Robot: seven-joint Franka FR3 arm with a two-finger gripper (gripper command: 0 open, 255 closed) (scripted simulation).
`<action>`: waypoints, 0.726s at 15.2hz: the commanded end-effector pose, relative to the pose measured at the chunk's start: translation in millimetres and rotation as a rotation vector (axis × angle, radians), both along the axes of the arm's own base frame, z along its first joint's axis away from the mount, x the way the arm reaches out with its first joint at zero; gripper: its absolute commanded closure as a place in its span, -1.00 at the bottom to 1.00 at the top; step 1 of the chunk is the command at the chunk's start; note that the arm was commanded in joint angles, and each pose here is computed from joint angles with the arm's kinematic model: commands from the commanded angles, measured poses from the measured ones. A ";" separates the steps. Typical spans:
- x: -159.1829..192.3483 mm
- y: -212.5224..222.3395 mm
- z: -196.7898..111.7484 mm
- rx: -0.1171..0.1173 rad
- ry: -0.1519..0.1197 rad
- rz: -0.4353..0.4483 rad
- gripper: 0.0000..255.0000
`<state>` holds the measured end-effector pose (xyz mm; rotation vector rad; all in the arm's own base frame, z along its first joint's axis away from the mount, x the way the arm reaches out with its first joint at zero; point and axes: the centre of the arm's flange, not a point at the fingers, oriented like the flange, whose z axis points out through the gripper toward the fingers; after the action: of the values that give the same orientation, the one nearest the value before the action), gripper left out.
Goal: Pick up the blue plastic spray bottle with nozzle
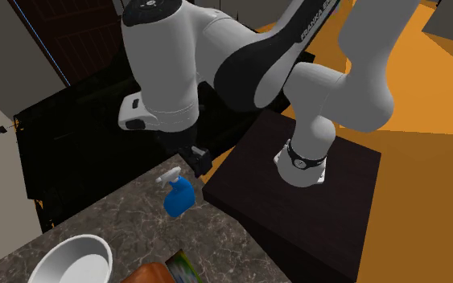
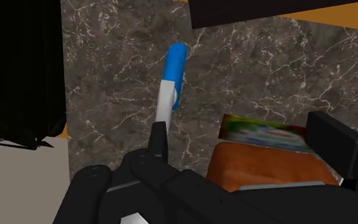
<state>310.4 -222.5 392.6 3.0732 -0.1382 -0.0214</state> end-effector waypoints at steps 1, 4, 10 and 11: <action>-6.0 -19.7 -20.7 0.001 0.005 -0.007 -1.00; -7.5 -47.8 -48.9 0.003 0.013 -0.018 -1.00; -7.9 -52.8 -80.3 0.003 0.015 -0.020 -1.00; -7.9 -52.8 -85.6 0.003 0.015 -0.020 -1.00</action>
<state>301.9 -274.9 312.3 3.0747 -0.1682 -0.0464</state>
